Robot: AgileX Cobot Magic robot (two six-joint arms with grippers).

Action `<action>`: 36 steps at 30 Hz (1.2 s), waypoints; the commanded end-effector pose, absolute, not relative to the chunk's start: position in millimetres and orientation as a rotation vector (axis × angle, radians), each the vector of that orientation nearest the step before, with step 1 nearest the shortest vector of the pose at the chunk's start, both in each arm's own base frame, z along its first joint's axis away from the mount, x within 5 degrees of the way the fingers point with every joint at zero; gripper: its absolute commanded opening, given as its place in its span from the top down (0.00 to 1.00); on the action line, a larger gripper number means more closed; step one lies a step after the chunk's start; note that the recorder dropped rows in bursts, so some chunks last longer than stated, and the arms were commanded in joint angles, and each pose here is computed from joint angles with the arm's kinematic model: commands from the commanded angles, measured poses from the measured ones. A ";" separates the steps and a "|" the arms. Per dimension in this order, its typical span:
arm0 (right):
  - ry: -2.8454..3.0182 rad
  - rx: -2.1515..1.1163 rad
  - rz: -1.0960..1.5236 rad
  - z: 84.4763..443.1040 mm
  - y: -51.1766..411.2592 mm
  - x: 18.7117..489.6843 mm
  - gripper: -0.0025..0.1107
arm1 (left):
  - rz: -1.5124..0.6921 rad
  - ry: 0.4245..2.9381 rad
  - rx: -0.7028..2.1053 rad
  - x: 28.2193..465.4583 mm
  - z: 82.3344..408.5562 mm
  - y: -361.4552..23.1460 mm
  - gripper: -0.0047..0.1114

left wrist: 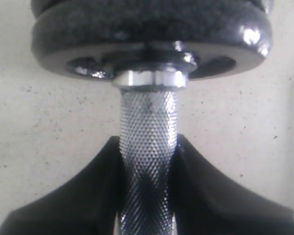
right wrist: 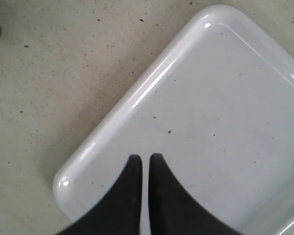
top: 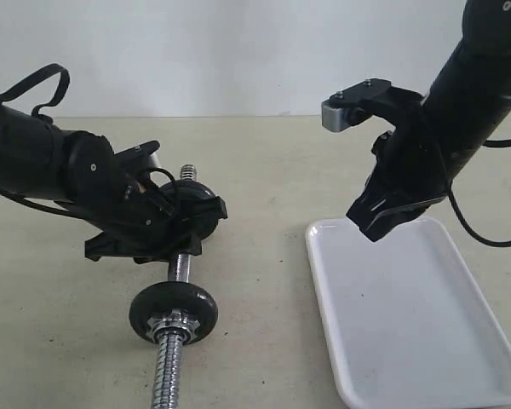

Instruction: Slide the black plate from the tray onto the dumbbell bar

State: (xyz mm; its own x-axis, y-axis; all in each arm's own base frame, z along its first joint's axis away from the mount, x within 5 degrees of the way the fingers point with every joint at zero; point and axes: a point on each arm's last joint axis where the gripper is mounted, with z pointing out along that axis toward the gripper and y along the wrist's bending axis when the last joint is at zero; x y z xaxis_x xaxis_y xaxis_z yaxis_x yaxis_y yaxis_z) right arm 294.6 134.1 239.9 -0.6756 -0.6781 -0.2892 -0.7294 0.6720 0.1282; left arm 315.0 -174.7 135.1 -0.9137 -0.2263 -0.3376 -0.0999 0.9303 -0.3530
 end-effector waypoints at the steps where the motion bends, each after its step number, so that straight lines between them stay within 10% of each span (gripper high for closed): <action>1: 2.614 -1.171 0.345 244.5 134.7 294.3 0.98 | -0.625 2.252 -0.252 346.9 181.5 -182.0 0.92; 36: 2.668 -1.182 0.379 227.6 132.3 284.0 0.98 | -0.518 2.472 -0.097 332.8 166.7 -180.5 0.92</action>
State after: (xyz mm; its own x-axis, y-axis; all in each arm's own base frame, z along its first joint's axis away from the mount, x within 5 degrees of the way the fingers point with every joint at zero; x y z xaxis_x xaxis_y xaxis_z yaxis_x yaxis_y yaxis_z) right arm 287.6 133.0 227.3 -0.6625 -0.6974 -0.2734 -0.7454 0.6500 0.1481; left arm 316.5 -175.1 135.4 -0.9137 -0.1500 -0.3777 -0.0201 0.9449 -0.3267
